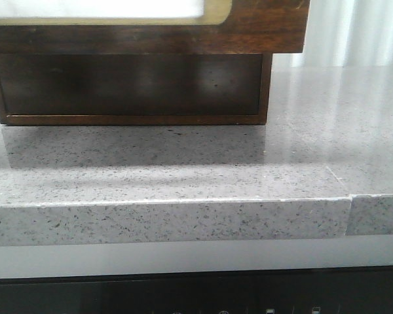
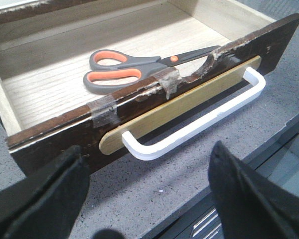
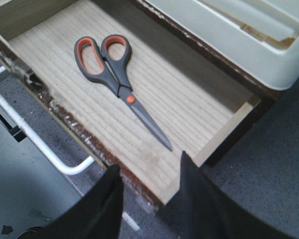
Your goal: Put scissors in drawer with both arms
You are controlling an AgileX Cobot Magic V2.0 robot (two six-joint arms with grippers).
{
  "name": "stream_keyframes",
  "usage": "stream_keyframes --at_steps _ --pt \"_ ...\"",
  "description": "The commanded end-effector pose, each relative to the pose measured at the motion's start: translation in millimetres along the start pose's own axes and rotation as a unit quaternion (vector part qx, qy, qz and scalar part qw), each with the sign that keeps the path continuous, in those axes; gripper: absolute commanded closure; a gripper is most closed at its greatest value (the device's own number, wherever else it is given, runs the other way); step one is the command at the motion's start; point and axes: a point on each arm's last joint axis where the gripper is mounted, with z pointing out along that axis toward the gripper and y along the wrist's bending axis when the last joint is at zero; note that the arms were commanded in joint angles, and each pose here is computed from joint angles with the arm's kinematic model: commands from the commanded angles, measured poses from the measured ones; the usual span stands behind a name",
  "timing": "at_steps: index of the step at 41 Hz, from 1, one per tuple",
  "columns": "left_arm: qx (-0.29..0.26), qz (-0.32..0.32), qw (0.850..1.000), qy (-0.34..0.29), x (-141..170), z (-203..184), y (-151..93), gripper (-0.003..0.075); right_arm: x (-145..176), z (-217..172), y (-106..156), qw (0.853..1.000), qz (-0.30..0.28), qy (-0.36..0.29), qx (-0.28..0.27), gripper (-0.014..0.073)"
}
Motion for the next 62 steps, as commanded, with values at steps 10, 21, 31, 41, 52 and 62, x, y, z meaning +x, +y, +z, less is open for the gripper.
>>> stream_keyframes --at_steps 10,21,31,41,52,62 --pt "-0.002 -0.005 0.999 -0.049 -14.0 -5.0 0.0 0.023 54.6 -51.3 16.6 0.998 0.008 -0.062 0.008 0.0284" --pt "-0.002 -0.005 0.999 -0.049 -14.0 -5.0 0.0 0.023 105.1 -72.4 28.0 0.997 0.021 -0.075 0.009 0.0284" --pt "-0.002 -0.005 0.999 -0.049 -14.0 -5.0 0.0 0.023 129.7 -77.1 32.1 0.996 0.026 -0.083 0.012 0.0284" --pt "-0.001 -0.005 0.999 -0.049 -14.0 -5.0 -0.1 0.0456 130.0 -77.4 32.2 0.996 0.026 -0.084 0.012 0.0409" --pt "-0.001 -0.005 0.999 -0.049 -14.0 -5.0 -0.1 0.0719 130.1 -77.4 32.2 0.996 0.026 -0.083 0.012 0.0716" --pt "-0.001 -0.005 0.999 -0.049 -14.0 -5.0 -0.1 0.0741 130.2 -77.3 32.2 0.996 0.026 -0.083 0.012 0.0712"
